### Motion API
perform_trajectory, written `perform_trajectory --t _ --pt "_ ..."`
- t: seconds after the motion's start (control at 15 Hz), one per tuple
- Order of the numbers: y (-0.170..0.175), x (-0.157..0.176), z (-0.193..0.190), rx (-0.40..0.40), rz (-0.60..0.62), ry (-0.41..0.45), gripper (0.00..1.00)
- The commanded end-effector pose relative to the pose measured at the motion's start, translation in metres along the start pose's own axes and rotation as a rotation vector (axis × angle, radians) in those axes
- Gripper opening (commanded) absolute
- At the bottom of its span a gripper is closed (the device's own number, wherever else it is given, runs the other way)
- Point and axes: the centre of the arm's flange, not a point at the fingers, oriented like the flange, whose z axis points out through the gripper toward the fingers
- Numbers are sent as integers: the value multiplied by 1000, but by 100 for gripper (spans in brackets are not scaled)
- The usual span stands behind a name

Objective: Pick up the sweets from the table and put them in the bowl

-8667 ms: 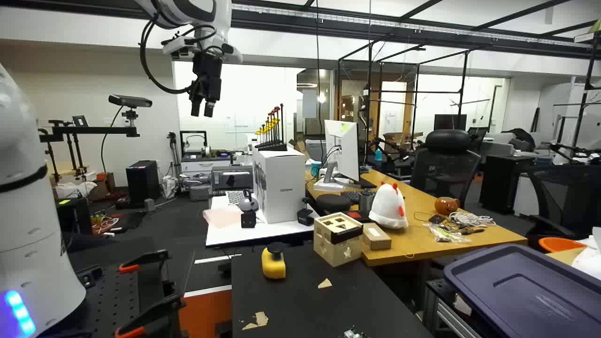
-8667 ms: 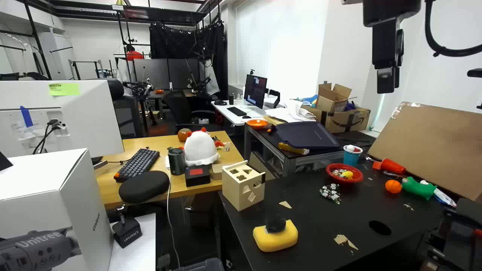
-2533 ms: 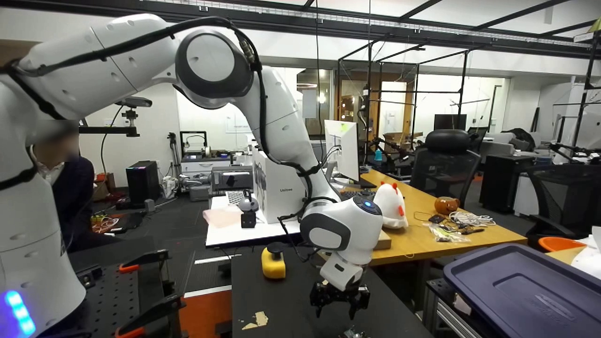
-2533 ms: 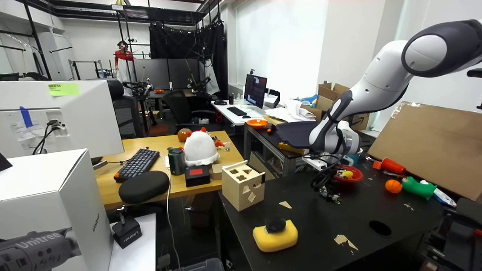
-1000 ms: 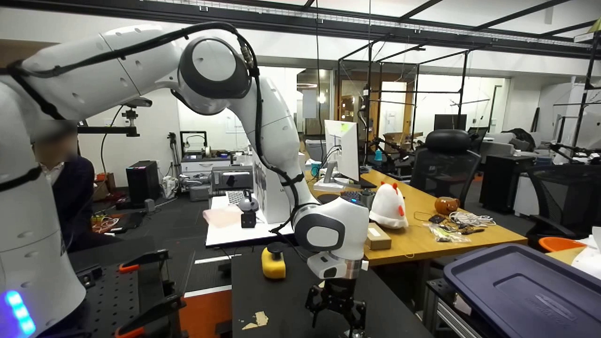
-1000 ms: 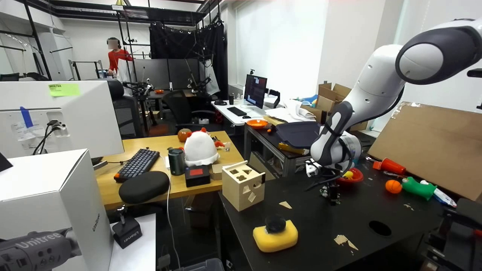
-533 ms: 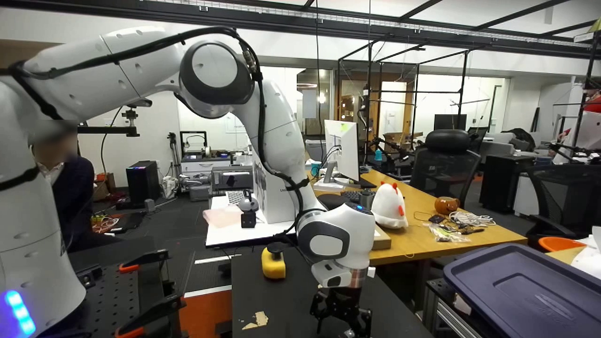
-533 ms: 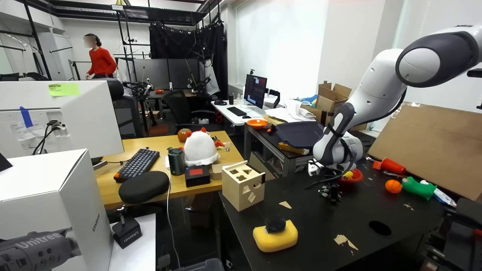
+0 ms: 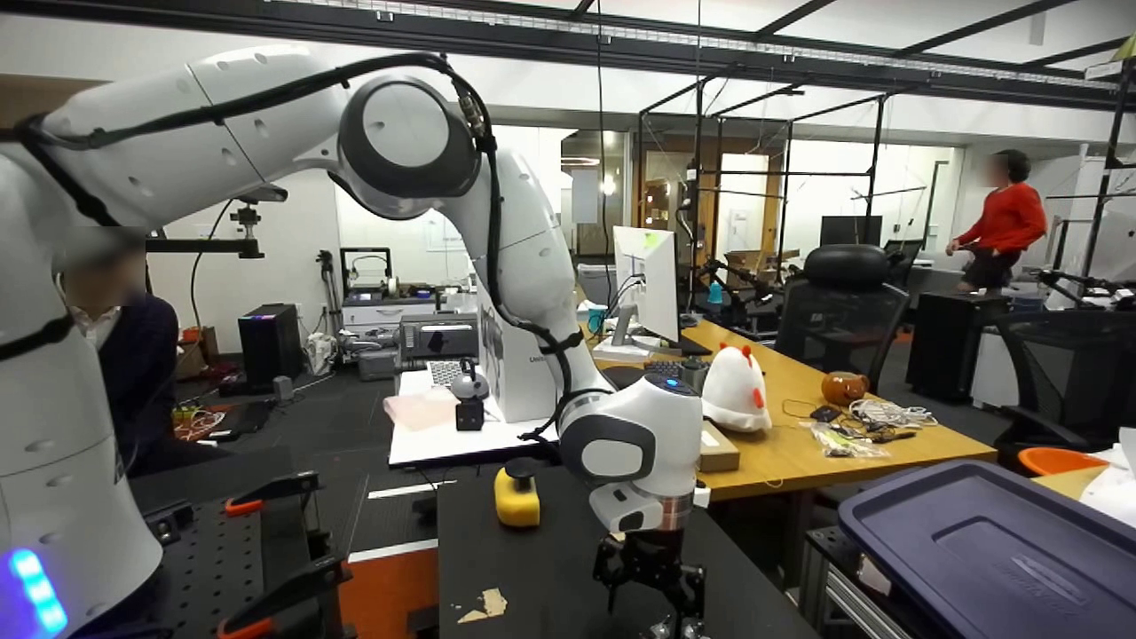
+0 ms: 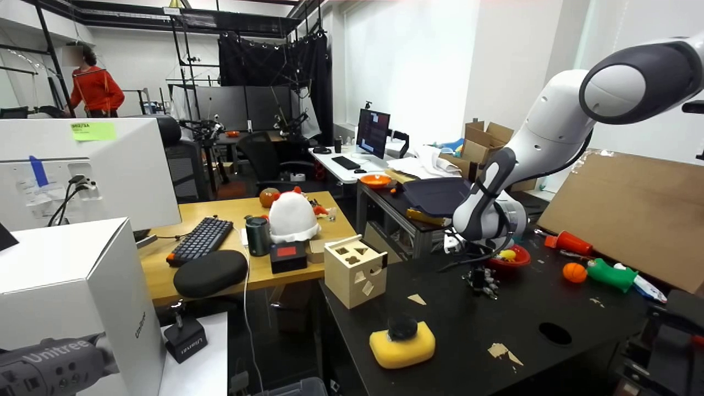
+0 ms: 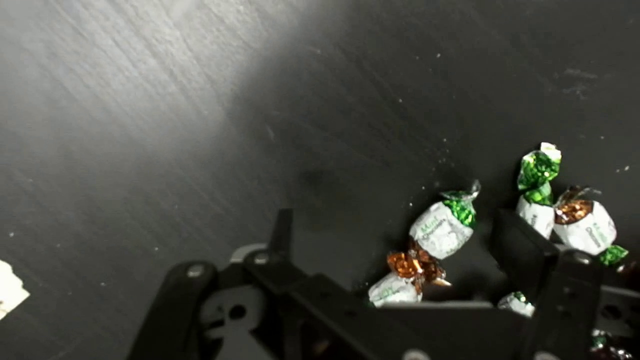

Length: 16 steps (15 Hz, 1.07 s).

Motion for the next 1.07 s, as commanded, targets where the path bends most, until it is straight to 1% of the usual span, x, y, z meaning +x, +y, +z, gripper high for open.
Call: perform_trajectory --t 0.0,0.73,0.8,0.87,0.93,1.0 --pt "5 2 -14 2 24 -27 100" --pt "2 4 -7 -18 18 -25 100" --pt "2 3 -7 -21 14 -24 90" --pt "2 3 -7 -23 12 -23 74" --pt "3 3 -7 -24 10 -23 68" --pt "3 2 -7 -24 10 -22 58"
